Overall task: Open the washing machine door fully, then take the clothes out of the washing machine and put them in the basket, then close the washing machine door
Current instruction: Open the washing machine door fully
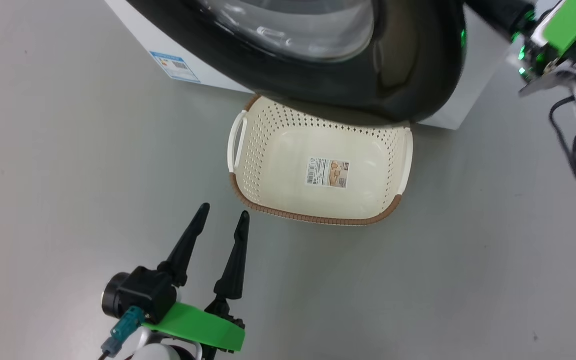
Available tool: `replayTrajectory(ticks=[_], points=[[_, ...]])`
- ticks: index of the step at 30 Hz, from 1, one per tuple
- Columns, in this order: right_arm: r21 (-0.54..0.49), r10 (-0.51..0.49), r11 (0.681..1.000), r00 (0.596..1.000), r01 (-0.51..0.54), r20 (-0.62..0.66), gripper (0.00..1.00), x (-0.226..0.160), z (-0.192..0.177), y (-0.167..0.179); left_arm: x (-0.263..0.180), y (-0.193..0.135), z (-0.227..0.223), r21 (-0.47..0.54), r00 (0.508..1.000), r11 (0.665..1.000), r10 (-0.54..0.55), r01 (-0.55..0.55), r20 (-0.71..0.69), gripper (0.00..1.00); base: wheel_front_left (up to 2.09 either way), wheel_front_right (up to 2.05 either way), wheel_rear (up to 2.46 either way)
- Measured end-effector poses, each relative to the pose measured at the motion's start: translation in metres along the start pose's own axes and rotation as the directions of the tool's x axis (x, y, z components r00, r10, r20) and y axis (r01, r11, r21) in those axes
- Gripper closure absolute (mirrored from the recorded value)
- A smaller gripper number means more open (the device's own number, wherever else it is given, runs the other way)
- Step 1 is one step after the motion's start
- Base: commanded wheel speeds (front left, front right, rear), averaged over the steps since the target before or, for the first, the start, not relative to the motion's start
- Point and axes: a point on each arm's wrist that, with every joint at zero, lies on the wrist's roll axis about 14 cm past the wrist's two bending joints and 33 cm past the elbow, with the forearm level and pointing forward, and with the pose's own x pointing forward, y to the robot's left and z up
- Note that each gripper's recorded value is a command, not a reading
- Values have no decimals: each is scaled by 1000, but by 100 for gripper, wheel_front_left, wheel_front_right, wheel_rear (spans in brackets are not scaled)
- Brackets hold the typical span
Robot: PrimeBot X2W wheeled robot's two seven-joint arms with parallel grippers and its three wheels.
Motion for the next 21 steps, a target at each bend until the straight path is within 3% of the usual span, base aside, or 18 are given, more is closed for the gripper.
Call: replayTrajectory(ticks=[21], points=[[5,33,999,981,-33,-192,100,-11,-98,30,-32,6,17,-1,998,1000,26,-26,48,0,0,0,0]])
